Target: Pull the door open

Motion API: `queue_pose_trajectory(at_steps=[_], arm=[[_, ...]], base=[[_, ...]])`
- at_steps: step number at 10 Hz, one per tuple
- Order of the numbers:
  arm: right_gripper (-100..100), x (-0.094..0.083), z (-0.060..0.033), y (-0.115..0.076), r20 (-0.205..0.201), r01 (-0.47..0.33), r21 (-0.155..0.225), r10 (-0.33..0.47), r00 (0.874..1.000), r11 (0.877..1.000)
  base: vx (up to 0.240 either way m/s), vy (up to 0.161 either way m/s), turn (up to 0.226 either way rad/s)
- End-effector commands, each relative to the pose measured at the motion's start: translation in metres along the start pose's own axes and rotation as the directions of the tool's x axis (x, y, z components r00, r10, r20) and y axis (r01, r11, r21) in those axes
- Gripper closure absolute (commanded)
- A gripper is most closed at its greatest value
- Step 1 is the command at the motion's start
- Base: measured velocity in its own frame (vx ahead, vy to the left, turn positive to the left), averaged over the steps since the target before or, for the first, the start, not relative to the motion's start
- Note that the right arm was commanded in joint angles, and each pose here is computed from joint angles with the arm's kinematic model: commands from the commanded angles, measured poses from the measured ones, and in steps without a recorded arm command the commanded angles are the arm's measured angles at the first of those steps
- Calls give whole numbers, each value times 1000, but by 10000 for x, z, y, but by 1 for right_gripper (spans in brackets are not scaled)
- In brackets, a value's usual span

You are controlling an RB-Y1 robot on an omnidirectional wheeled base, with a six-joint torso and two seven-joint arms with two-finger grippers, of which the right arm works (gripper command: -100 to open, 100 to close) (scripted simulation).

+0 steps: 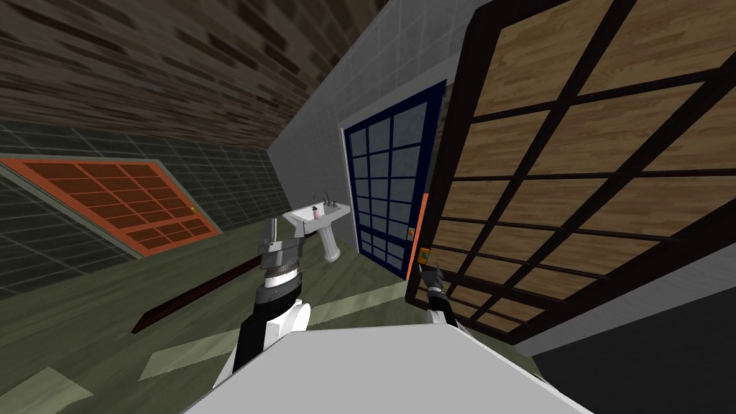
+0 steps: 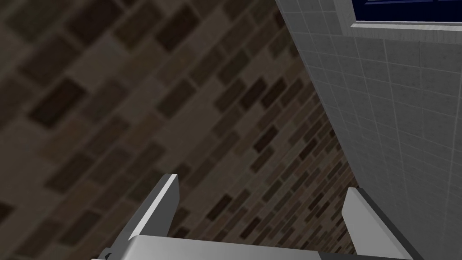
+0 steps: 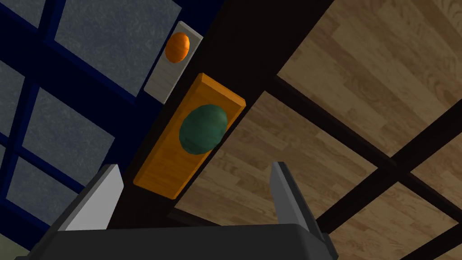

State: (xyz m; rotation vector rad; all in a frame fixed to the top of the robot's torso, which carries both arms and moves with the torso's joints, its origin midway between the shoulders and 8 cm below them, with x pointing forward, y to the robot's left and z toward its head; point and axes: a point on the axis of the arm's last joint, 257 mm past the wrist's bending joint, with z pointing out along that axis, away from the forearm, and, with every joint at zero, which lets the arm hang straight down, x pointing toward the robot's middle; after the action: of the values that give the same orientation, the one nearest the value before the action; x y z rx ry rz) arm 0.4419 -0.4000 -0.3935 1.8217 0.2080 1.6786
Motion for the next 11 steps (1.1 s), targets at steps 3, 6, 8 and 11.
queue_pose_trajectory(at_steps=[3,6,8,11], arm=[[-100,10,3,-24,7,-103,-7,103,995,995],[-100,19,7,-53,15,-212,-17,212,977,977],[-100,23,8,-67,17,-263,-23,263,965,965],[-100,31,11,-93,21,-357,-33,358,933,933]], base=[[-53,-18,25],[-54,-15,45],[-49,-11,25],[-55,-7,37]])
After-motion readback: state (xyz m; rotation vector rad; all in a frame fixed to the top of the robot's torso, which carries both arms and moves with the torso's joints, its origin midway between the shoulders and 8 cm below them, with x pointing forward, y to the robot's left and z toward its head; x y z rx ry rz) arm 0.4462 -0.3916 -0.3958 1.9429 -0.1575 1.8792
